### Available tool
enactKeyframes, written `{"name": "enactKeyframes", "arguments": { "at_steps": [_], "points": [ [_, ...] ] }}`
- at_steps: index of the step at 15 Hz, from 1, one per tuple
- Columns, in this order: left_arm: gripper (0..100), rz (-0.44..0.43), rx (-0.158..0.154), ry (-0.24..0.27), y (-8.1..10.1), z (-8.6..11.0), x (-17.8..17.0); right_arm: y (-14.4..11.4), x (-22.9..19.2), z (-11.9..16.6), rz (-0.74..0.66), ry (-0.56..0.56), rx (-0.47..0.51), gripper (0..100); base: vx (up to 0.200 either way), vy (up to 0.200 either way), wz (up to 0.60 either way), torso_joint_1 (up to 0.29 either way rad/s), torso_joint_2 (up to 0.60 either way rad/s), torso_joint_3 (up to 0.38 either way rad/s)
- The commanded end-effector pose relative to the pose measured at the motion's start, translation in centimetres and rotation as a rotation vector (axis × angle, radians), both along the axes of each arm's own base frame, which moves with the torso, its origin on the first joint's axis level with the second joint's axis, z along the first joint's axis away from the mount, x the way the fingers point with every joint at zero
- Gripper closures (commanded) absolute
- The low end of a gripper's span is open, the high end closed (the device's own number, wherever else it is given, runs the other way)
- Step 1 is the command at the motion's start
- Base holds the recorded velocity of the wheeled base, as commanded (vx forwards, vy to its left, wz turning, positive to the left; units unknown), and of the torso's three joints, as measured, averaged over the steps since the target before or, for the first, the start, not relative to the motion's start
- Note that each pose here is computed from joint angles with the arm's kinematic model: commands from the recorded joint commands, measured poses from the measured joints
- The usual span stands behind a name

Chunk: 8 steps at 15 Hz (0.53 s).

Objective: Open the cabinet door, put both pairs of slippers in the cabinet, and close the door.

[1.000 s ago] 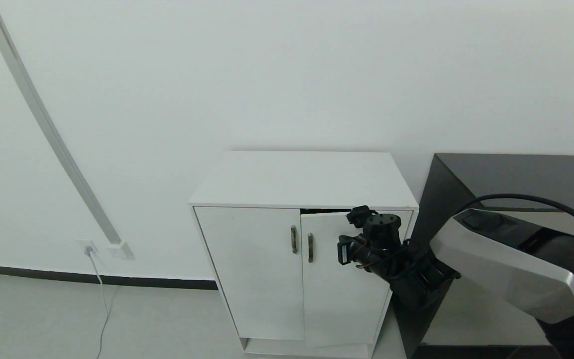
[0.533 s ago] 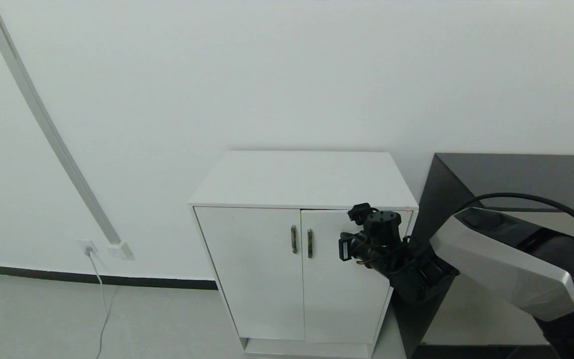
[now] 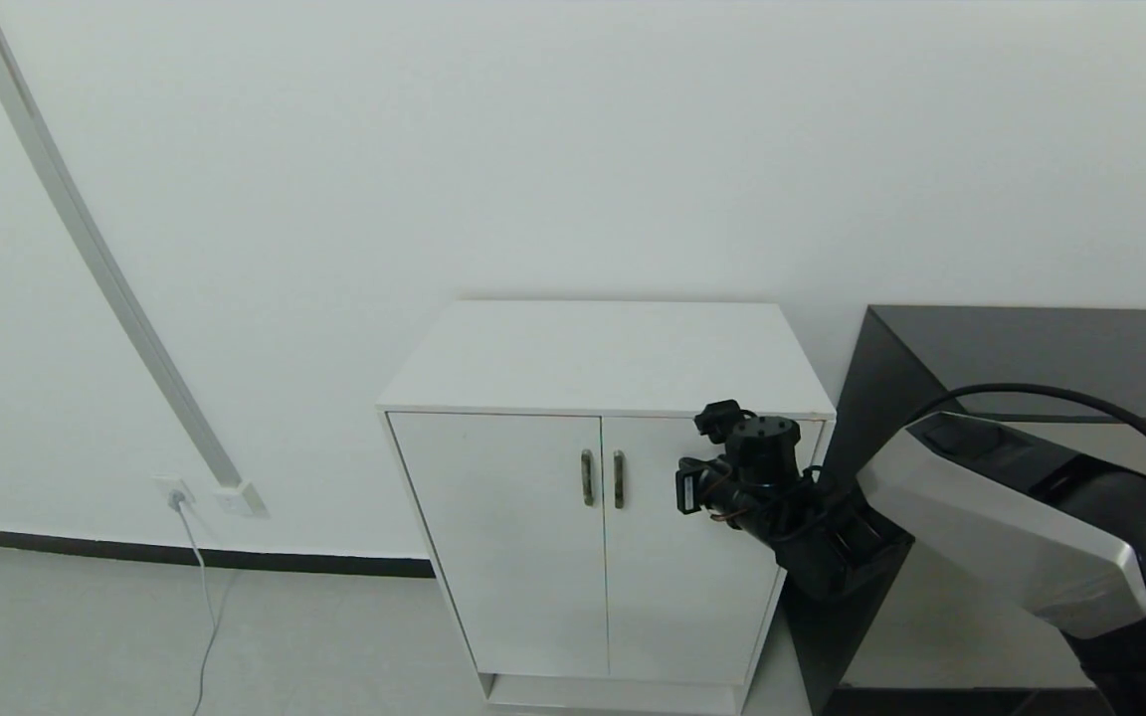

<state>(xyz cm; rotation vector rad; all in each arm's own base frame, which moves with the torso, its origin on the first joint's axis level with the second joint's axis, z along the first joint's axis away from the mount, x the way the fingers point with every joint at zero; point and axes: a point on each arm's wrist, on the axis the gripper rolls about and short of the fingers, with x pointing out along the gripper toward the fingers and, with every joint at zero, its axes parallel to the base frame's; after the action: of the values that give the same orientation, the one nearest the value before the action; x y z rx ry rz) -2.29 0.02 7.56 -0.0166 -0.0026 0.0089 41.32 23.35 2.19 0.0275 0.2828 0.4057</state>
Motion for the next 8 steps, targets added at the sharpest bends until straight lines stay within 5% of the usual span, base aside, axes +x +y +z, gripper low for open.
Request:
{"name": "enactKeyframes", "arguments": {
  "at_steps": [1, 8],
  "points": [
    [100, 0.0, -0.002, 0.001, 0.0, 0.01, 0.01, -0.12, 0.13, 0.07, -0.003, -0.003, 0.002, 100, 0.0, 0.0, 0.0, 0.0, 0.0, 0.0],
    [100, 0.0, -0.002, 0.001, 0.0, 0.01, 0.01, -0.25, 0.04, 0.19, -0.005, -0.004, 0.002, 100, 0.0, 0.0, 0.0, 0.0, 0.0, 0.0]
  ]
}}
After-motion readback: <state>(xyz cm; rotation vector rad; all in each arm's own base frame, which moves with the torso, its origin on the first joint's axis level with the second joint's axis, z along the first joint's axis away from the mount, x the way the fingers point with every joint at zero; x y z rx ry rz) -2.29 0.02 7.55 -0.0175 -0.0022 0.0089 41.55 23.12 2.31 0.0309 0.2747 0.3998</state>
